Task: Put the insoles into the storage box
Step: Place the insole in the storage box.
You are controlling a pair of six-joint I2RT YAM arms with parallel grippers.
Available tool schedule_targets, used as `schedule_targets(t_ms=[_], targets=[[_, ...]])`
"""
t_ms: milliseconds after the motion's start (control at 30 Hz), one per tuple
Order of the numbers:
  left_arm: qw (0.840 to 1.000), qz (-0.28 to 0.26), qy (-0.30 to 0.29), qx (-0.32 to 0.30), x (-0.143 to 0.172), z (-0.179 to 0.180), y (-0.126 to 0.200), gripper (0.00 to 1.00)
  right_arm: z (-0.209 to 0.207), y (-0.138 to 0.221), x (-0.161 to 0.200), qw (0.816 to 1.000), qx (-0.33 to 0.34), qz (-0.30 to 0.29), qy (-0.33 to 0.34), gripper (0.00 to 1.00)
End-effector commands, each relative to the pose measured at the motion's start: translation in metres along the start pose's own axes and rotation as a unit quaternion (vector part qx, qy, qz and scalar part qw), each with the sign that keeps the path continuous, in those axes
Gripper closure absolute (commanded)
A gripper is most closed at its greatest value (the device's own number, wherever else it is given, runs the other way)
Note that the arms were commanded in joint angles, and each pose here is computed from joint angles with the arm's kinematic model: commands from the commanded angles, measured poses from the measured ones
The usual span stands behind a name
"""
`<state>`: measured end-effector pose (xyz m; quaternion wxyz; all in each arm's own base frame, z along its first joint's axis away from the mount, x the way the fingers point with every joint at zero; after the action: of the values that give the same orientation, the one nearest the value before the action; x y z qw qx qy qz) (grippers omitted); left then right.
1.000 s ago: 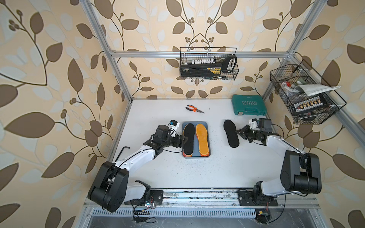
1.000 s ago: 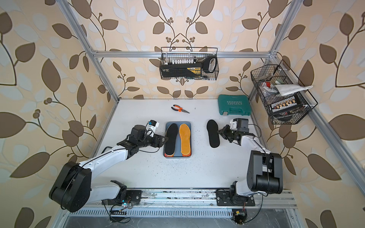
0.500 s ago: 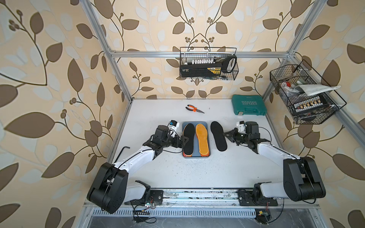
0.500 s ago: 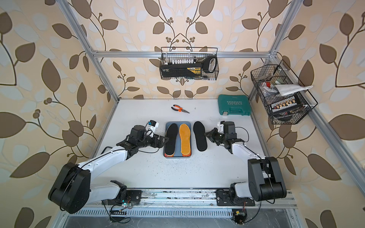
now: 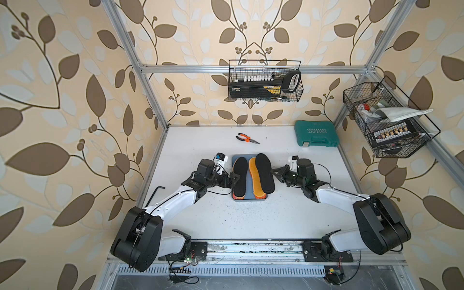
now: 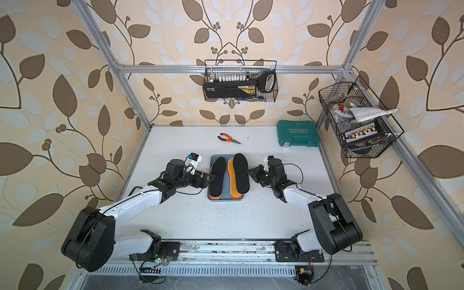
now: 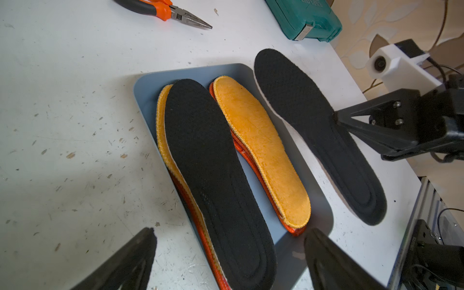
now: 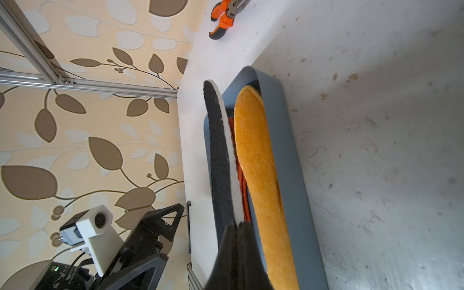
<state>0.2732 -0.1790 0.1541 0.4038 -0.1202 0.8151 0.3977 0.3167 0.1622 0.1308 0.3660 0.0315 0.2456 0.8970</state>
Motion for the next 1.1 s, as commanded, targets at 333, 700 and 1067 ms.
schedule_targets(t_ms=[333,700,1067], targets=[[1.0,-0.014,-0.013,0.013,-0.006,-0.008,0.005,0.03,-0.008,-0.032,0.01,1.0,-0.019,-0.022,0.006,1.0],[1.0,-0.011,-0.011,0.014,-0.005,-0.007,0.003,0.03,-0.019,-0.044,0.018,1.0,-0.015,-0.021,0.004,1.0],[1.0,-0.007,-0.01,0.013,-0.004,-0.006,0.001,0.02,-0.022,-0.042,0.02,1.0,0.001,-0.021,0.023,1.0]])
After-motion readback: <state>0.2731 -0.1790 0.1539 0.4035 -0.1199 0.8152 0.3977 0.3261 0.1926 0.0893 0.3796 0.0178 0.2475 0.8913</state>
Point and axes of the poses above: each gripper's point midway between its finger pads, its own y axis back along the fingers, its own z axis along the line the jaws close on, x = y × z, the point moved 5 cm from there along y, back along the fingers, and after that the axes turned 5 degrees about -y, right-handed, at the moved point
